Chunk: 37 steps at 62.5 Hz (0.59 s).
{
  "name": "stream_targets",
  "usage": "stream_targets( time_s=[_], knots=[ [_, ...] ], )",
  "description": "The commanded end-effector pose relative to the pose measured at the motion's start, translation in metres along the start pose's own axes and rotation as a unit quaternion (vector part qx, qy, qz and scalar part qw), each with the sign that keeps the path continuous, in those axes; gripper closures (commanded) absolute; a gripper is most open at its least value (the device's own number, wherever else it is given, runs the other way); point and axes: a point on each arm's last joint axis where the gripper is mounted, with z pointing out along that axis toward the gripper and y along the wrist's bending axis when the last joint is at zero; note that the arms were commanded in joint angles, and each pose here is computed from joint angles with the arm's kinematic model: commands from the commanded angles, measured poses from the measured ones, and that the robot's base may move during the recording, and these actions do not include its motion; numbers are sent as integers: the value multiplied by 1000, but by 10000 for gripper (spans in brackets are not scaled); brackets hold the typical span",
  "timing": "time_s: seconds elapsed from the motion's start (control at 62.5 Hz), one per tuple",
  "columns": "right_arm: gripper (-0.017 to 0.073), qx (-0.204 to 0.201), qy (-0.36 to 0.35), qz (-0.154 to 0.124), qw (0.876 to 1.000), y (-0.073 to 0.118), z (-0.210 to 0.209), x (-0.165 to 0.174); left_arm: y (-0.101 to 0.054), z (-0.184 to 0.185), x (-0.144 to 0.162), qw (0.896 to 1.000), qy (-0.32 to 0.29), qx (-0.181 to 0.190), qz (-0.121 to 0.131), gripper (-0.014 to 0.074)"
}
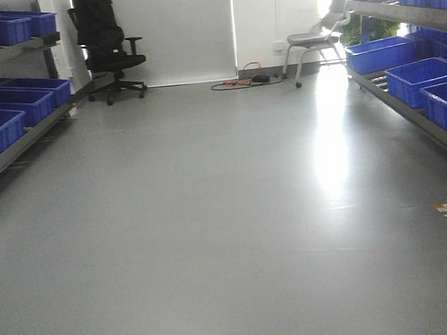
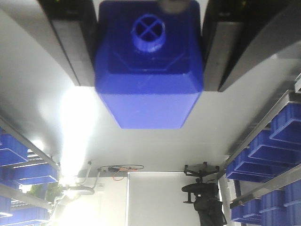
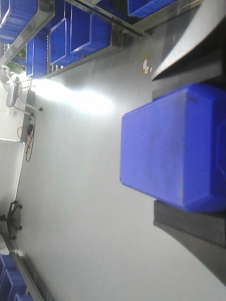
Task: Pick and sort blue part to right shelf
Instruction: 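Drive the base up to the shelf of empty blue bins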
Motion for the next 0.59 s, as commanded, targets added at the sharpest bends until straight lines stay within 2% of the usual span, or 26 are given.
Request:
stream_targets(
  time_s=[0.0,0.576],
  knots=[
    [133,6,-57,-9,998,-2,-2,-17,1,0,-17,999,-53,-6,-6,186],
    [133,6,-57,-9,998,-2,-2,-17,1,0,-17,999,-53,-6,-6,186]
  ],
)
